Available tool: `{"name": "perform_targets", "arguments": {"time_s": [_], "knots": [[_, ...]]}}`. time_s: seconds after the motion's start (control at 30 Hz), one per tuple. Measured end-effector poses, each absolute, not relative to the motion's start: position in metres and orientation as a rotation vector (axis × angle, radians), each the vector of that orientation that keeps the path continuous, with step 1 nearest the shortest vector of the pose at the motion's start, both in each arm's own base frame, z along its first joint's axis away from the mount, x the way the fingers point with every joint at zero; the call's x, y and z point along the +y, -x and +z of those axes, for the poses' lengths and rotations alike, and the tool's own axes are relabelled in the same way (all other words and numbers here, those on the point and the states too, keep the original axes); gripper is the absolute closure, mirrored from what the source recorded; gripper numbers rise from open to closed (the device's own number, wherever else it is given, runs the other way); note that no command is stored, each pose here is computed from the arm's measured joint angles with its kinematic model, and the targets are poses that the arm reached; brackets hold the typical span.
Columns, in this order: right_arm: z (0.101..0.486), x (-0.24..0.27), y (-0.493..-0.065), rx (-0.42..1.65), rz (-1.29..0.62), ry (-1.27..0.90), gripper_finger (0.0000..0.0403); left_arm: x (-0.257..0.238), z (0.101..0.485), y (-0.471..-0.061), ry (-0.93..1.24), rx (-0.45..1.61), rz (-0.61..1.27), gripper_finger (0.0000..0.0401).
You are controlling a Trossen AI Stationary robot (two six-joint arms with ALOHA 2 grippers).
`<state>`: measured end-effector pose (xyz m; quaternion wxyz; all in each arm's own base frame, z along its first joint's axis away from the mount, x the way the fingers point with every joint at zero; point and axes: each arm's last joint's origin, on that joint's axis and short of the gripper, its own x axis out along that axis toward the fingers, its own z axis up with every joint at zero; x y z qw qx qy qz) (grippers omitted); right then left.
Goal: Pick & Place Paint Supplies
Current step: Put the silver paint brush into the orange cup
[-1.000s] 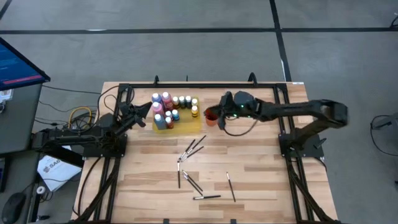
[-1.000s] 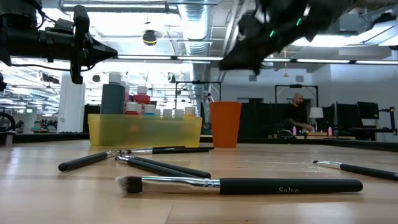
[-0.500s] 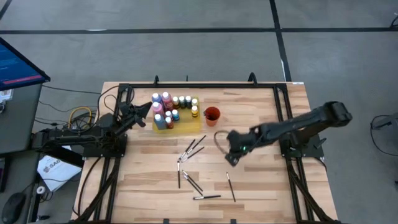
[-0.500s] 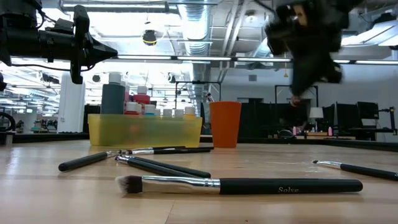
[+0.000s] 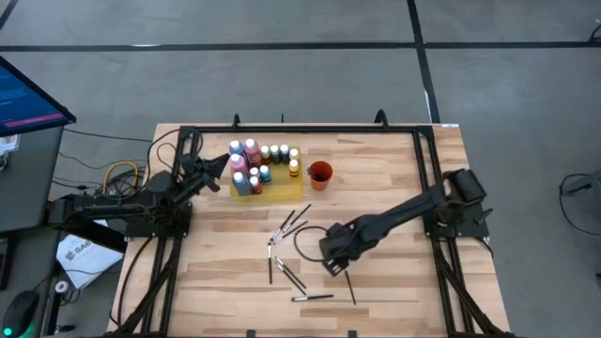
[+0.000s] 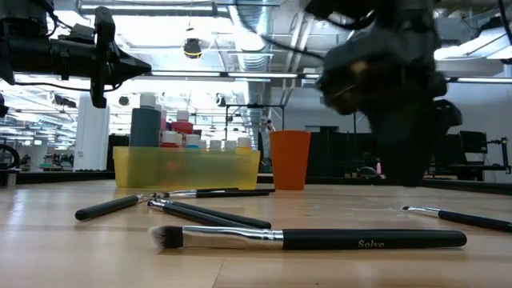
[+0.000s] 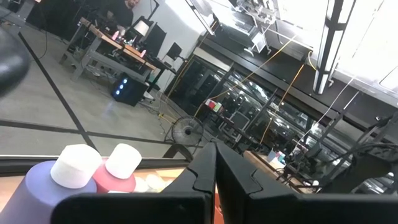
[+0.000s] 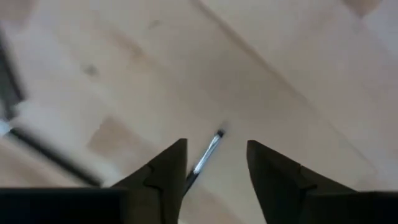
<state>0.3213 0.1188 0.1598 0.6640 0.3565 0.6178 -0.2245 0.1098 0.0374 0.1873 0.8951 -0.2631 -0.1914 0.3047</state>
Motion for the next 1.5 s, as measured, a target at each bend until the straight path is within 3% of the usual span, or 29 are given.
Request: {"name": "perform_targets", "arguments": {"time_s": [0.2, 1.0, 1.3, 1.43, 1.5], "knots": [[0.146, 0.124, -0.336, 1.478, -0.59, -0.75, 0.0229, 0.037, 0.187, -0.11, 0.546, -0.397, 0.632, 0.04], [0.138, 0.151, -0.339, 1.458, -0.605, -0.743, 0.0288, 0.037, 0.188, -0.11, 0.546, -0.404, 0.63, 0.04], [0.122, 0.152, -0.341, 1.513, -0.619, -0.74, 0.0331, 0.037, 0.188, -0.11, 0.547, -0.406, 0.629, 0.04], [0.121, 0.152, -0.342, 1.512, -0.618, -0.734, 0.0386, 0.037, 0.189, -0.11, 0.547, -0.41, 0.628, 0.04], [0.121, 0.151, -0.342, 1.512, -0.616, -0.729, 0.0392, 0.037, 0.189, -0.11, 0.547, -0.411, 0.628, 0.04]]}}
